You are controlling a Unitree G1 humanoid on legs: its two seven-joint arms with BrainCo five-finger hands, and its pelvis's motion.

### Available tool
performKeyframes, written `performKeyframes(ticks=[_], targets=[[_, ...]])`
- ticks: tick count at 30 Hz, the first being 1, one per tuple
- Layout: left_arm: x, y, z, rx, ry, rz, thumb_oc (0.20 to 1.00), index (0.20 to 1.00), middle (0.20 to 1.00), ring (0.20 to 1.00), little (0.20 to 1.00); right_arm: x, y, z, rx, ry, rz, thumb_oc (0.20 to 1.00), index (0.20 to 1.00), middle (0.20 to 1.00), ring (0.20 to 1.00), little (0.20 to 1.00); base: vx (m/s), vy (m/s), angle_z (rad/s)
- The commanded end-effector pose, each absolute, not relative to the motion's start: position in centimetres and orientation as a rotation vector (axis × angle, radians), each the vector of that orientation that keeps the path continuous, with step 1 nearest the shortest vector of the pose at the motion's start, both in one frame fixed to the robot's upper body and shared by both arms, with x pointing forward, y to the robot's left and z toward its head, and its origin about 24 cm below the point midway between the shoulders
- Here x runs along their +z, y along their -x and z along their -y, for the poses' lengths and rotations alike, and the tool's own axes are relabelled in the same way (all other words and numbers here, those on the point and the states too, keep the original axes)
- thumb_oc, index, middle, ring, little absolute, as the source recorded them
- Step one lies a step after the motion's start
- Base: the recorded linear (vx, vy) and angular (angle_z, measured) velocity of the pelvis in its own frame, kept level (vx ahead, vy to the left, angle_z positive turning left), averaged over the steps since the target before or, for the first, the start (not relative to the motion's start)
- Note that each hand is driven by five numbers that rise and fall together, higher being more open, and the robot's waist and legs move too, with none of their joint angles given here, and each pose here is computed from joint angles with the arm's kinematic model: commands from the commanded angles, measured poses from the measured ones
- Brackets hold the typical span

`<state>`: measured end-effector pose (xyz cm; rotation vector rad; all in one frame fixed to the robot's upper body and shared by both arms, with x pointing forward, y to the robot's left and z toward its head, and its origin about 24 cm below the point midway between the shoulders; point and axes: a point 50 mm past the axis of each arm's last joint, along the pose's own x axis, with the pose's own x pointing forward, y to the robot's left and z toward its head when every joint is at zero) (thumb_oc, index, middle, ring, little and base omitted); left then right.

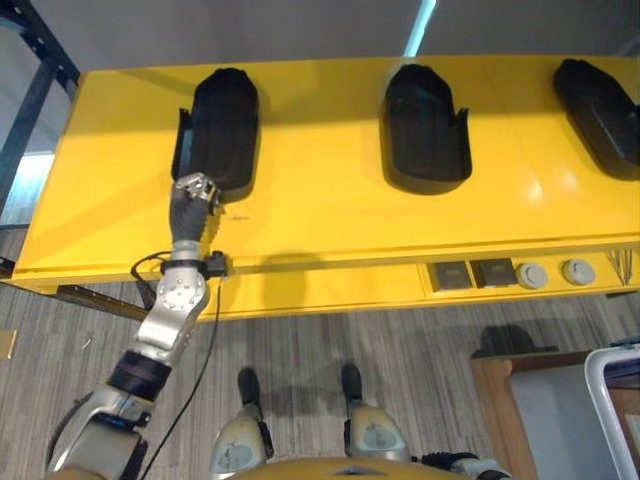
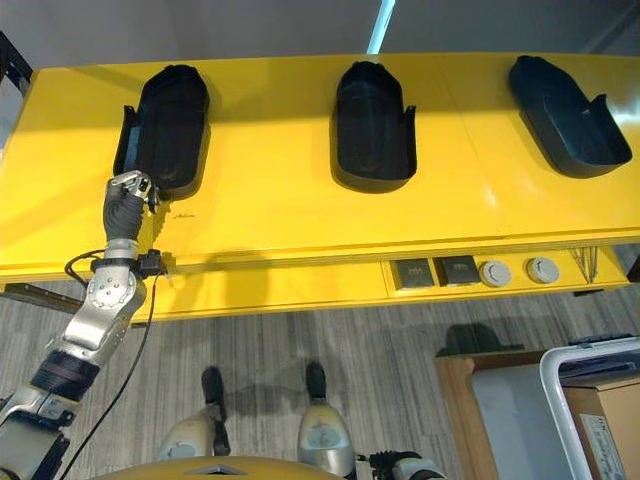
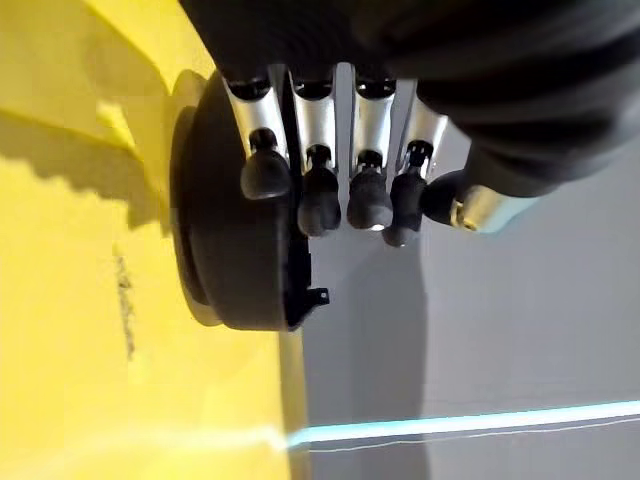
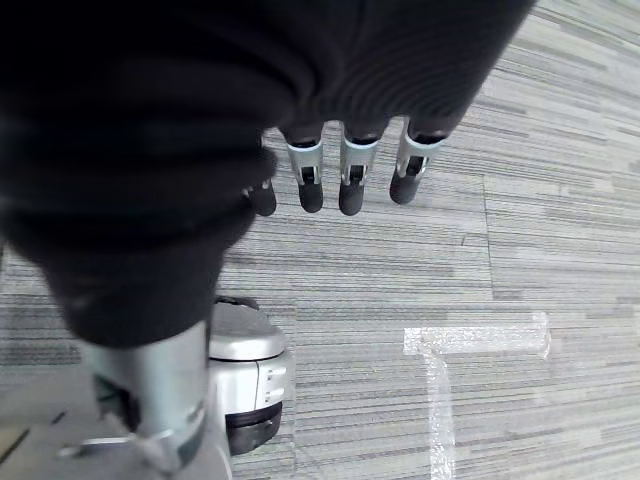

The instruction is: Move parts from the plastic box to the shelf.

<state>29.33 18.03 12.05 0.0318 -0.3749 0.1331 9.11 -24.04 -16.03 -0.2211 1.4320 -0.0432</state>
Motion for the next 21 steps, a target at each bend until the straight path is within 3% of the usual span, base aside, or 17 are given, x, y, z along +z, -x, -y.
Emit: performKeyframes(ticks=[1,7,16,17,18,21], targets=[[14.2,-29.3,-17.1,0.079,-0.031,0.529,0.2,0.2,0.2,0.2,0.2,-16.3,-8.1,24.0,-0.041,0.21,-1.485,1.0,1.0,1.0,1.0,1.0,-0.01,-0.024,0.12],[10.8,-26.1,-18.3,0.281,-0.068,0.507,0.2,0.2,0.2,0.2,0.2,-16.5,-8.2,23.0,-0.051,0.14,-1.503,1.0,1.0,1.0,1.0,1.0,0.02,-0.064,0.18],[0.3,-21.9,-21.9,0.574,-0.177,0.146,0.2,0.2,0.2,0.2,0.2,-16.6,-8.4,22.2,-0.072,0.088,-1.508,1.0,1.0,1.0,1.0,1.0,-0.01,-0.028,0.23],[-0.5,-21.6,-22.2,0.592,-0.176,0.106,0.485,0.485,0.485,0.485,0.485,-16.6,-8.4,22.2,-0.074,0.084,-1.508,1.0,1.0,1.0,1.0,1.0,-0.02,-0.005,0.25],[-2.4,-20.6,-23.0,0.619,-0.147,-0.001,1.0,1.0,1.0,1.0,1.0,-16.6,-8.6,22.3,-0.081,0.071,-1.509,1.0,1.0,1.0,1.0,1.0,-0.02,-0.005,0.19],[-5.4,-18.8,-23.9,0.649,-0.154,-0.16,1.0,1.0,1.0,1.0,1.0,-16.5,-8.7,22.2,-0.086,0.053,-1.51,1.0,1.0,1.0,1.0,1.0,-0.02,0.003,0.08]])
